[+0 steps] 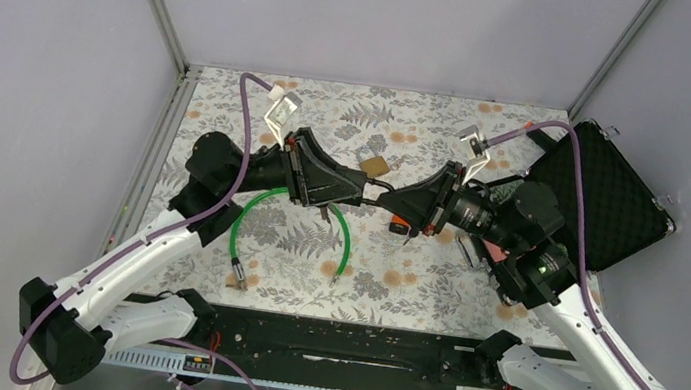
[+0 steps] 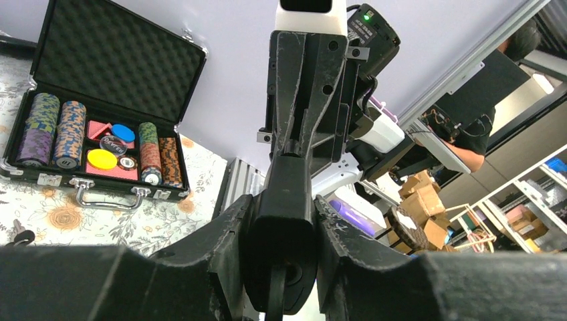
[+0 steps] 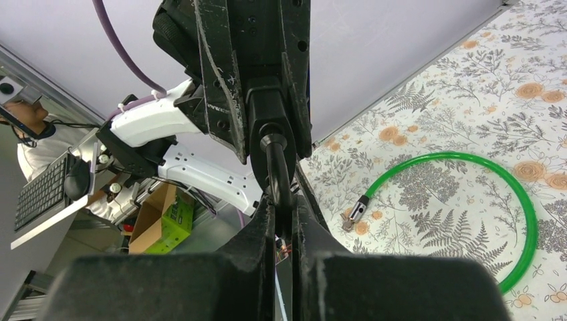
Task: Lock with the key
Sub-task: Lock the lock.
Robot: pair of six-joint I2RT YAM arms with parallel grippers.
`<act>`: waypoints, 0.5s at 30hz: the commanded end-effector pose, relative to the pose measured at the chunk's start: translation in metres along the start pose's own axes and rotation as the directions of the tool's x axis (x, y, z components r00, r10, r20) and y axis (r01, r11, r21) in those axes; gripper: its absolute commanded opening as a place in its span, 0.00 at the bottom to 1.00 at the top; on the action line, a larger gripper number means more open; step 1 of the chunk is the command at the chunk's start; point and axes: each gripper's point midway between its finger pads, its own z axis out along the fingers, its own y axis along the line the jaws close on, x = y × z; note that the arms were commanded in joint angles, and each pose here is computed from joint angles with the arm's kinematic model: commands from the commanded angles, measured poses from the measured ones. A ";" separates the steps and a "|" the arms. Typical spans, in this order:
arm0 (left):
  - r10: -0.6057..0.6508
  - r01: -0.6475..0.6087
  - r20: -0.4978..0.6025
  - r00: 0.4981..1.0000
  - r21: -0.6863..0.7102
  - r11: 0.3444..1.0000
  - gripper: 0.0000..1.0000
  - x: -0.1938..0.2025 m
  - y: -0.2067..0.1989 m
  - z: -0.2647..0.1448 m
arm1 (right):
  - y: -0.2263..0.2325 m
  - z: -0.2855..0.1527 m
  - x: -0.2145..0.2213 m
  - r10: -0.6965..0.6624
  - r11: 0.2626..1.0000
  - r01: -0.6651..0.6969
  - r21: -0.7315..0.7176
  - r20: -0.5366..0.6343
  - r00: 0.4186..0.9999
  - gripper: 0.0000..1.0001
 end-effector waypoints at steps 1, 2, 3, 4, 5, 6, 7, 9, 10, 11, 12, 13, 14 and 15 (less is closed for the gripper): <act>-0.033 0.036 -0.035 0.999 0.089 0.995 0.00 0.012 -0.012 0.008 | 0.002 0.017 -0.030 -0.039 0.999 0.040 -0.010 0.098 0.994 0.00; -0.043 0.047 -0.043 0.998 0.086 0.995 0.00 0.016 -0.009 0.009 | 0.000 0.018 -0.031 -0.046 0.999 0.047 -0.001 0.103 0.994 0.00; -0.051 0.055 -0.049 0.997 0.085 0.995 0.00 0.018 -0.008 0.010 | -0.002 0.020 -0.033 -0.052 0.999 0.051 0.008 0.108 0.993 0.00; -0.059 0.063 -0.055 0.997 0.082 0.995 0.00 0.021 -0.007 0.010 | -0.005 0.022 -0.035 -0.056 0.998 0.054 0.021 0.116 0.992 0.00; -0.066 0.070 -0.061 0.996 0.080 0.994 0.00 0.024 -0.005 0.011 | -0.006 0.023 -0.037 -0.059 0.998 0.056 0.027 0.120 0.991 0.00; -0.070 0.075 -0.065 0.995 0.077 0.994 0.00 0.026 -0.004 0.012 | -0.006 0.026 -0.039 -0.056 0.998 0.053 0.023 0.123 0.991 0.00; -0.076 0.080 -0.068 0.995 0.069 0.994 0.00 0.028 -0.001 0.013 | -0.002 0.027 -0.041 -0.053 0.999 0.052 0.010 0.127 0.991 0.00; -0.081 0.086 -0.078 0.994 0.059 0.995 0.00 0.034 0.003 0.015 | 0.004 0.033 -0.042 -0.048 0.998 0.051 -0.021 0.124 0.991 0.00; -0.086 0.091 -0.085 0.993 0.054 0.994 0.00 0.037 0.005 0.017 | 0.006 0.037 -0.041 -0.049 0.998 0.053 -0.031 0.116 0.992 0.00; -0.094 0.098 -0.093 0.991 0.046 0.994 0.00 0.040 0.009 0.018 | 0.011 0.041 -0.038 -0.051 0.997 0.056 -0.048 0.103 0.993 0.00; -0.095 0.100 -0.099 0.991 0.046 0.994 0.00 0.042 0.010 0.020 | 0.012 0.044 -0.037 -0.052 0.997 0.057 -0.054 0.094 0.994 0.00; -0.098 0.103 -0.102 0.990 0.043 0.994 0.00 0.044 0.012 0.021 | 0.016 0.048 -0.034 -0.053 0.996 0.059 -0.067 0.082 0.995 0.00; -0.105 0.110 -0.109 0.988 0.039 0.993 0.00 0.047 0.015 0.023 | 0.018 0.051 -0.032 -0.056 0.995 0.061 -0.076 0.073 0.996 0.00; -0.105 0.110 -0.112 0.988 0.043 0.993 0.00 0.048 0.015 0.024 | 0.019 0.054 -0.030 -0.054 0.995 0.059 -0.084 0.064 0.997 0.00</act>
